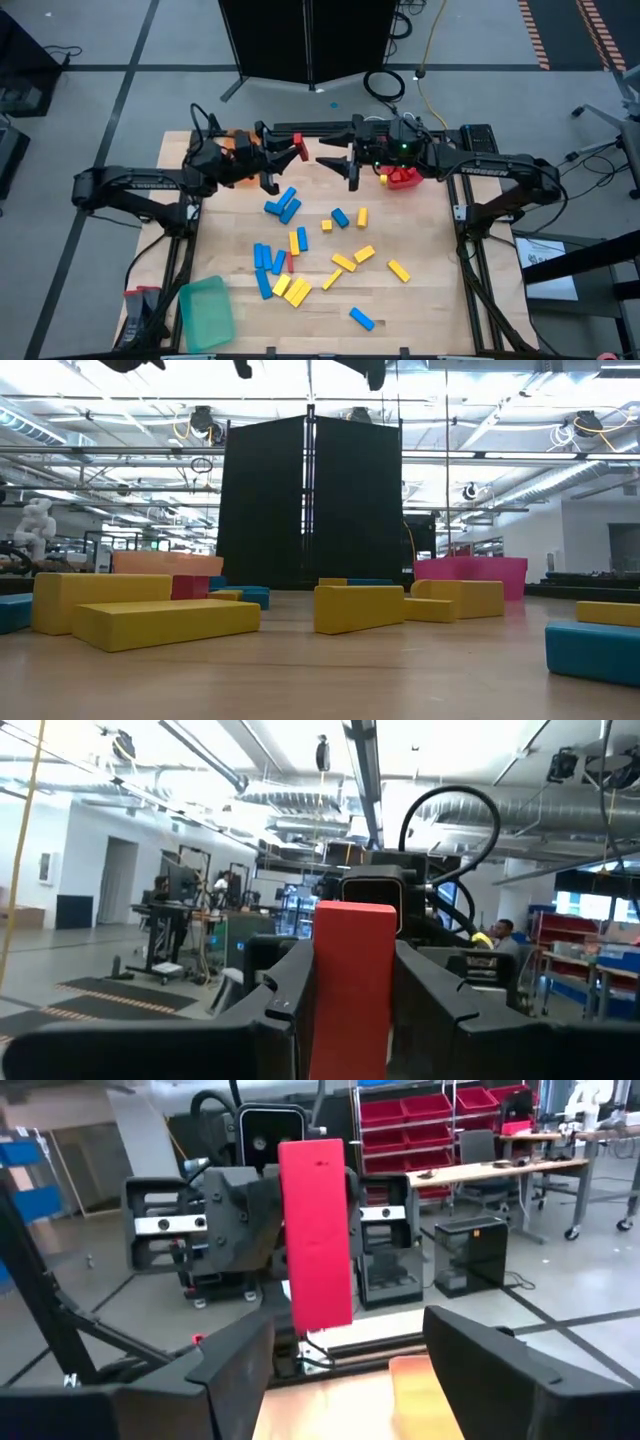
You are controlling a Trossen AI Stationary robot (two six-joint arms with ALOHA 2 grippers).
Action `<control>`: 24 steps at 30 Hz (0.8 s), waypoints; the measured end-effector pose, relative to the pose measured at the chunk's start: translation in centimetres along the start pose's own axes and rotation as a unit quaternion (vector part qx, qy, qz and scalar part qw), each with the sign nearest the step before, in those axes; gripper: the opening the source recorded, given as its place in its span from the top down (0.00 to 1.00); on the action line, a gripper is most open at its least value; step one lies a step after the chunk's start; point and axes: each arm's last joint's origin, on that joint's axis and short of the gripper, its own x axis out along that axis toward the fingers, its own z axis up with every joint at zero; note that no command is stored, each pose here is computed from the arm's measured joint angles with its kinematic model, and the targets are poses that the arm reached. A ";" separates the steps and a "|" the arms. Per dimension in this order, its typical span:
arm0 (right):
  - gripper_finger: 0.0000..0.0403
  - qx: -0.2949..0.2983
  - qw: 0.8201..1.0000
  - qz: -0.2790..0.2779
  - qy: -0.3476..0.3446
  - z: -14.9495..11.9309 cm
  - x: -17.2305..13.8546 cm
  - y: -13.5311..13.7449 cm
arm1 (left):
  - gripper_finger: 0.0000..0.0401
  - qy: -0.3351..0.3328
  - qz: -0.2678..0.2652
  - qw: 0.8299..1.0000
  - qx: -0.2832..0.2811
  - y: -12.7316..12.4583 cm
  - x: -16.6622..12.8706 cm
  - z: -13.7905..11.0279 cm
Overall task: Sort blocks
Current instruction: Put the red block into the red transparent bin
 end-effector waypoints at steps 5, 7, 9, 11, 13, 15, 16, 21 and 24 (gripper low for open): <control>0.37 0.023 1.000 0.009 -0.002 -1.0 1.3 -0.3 | 0.74 -0.004 0.000 1.000 0.000 0.0 0.1 -0.1; 0.37 0.022 1.000 0.015 -0.010 -1.2 1.7 -0.3 | 0.74 -0.004 0.000 1.000 0.000 0.0 0.1 -0.1; 0.37 0.023 0.999 0.018 -0.014 -1.2 1.8 -0.3 | 0.74 -0.005 0.000 1.000 0.000 0.0 0.1 -0.1; 0.37 0.021 0.999 0.029 -0.024 -1.0 1.8 -0.3 | 0.74 -0.006 0.000 1.000 0.000 0.0 0.1 -0.1; 0.37 0.020 0.999 0.032 -0.029 -0.9 1.8 -0.2 | 0.74 -0.006 0.000 1.000 0.000 0.0 0.1 -0.1; 0.37 0.019 0.999 0.032 -0.030 -0.9 1.9 -0.3 | 0.74 -0.006 0.000 1.000 0.000 0.0 0.1 -0.1; 0.37 0.018 0.999 0.032 -0.030 -0.9 1.9 -0.3 | 0.74 -0.006 0.000 1.000 0.000 0.0 0.1 -0.1; 0.37 0.016 0.999 0.032 -0.034 -1.2 2.3 -0.4 | 0.74 -0.003 0.000 1.000 0.000 0.0 0.1 -0.1; 0.37 0.016 0.999 0.033 -0.031 -1.2 3.0 -0.4 | 0.74 -0.001 0.001 1.000 0.000 0.0 0.1 -0.1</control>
